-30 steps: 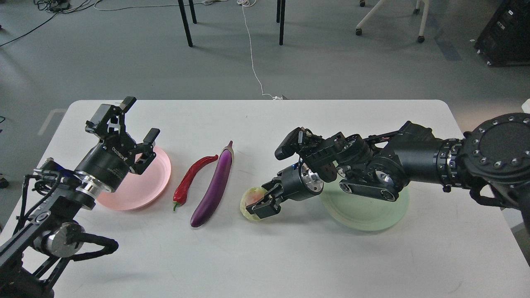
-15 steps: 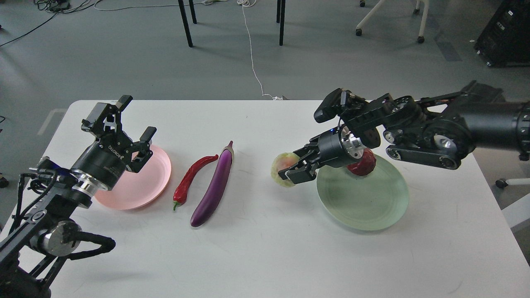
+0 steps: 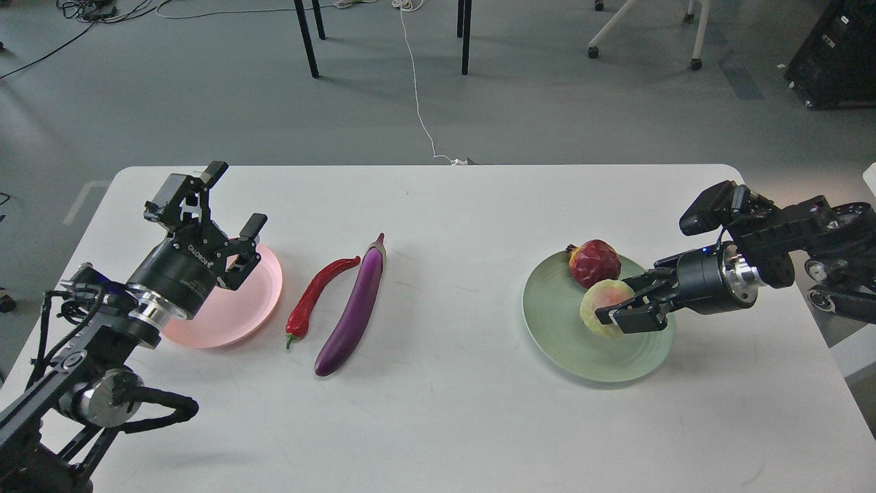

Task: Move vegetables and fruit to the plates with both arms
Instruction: 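Place the peach on the green plate beside the apple, release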

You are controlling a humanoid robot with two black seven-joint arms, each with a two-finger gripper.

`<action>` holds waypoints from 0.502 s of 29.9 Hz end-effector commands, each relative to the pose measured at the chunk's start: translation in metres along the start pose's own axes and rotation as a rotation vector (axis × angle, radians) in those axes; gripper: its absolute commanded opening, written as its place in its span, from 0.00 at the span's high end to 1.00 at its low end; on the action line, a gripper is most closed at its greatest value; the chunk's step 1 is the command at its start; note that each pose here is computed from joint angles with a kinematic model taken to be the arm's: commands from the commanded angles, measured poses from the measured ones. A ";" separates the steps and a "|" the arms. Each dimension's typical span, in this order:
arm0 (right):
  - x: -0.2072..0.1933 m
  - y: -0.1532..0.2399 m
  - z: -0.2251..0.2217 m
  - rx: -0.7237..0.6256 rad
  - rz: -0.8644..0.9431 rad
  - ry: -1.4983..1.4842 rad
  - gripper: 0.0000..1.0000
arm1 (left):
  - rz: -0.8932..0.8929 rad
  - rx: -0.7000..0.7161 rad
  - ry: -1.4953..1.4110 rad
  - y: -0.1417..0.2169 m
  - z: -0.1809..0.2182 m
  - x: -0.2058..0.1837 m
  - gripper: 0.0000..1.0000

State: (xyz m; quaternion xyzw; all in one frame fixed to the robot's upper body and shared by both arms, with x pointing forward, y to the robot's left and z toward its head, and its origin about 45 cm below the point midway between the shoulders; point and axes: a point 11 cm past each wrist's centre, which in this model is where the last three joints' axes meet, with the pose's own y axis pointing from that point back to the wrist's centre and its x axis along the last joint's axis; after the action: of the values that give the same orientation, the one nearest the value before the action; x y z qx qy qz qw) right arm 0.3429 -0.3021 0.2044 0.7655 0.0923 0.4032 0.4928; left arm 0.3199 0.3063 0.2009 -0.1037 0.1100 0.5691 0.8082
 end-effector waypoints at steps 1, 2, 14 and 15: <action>-0.005 -0.005 0.002 -0.001 -0.002 -0.010 0.36 | -0.006 -0.002 -0.002 0.000 0.002 -0.001 0.01; -0.007 -0.007 0.001 0.004 0.001 -0.018 0.27 | -0.006 -0.001 -0.003 0.000 0.001 -0.001 0.01; 0.028 0.010 0.002 0.015 0.189 -0.073 0.04 | -0.016 -0.004 -0.020 0.000 0.006 -0.003 0.01; 0.032 0.014 0.001 0.024 0.223 -0.092 0.03 | -0.023 -0.008 -0.022 0.000 0.007 -0.005 0.01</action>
State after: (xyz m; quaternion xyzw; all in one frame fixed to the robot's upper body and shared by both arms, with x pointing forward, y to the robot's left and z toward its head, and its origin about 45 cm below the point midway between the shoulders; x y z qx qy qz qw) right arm 0.3529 -0.2955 0.2111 0.7857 0.0323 0.4086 0.4634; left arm 0.3196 0.3071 0.2047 -0.1006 0.1038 0.5667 0.8112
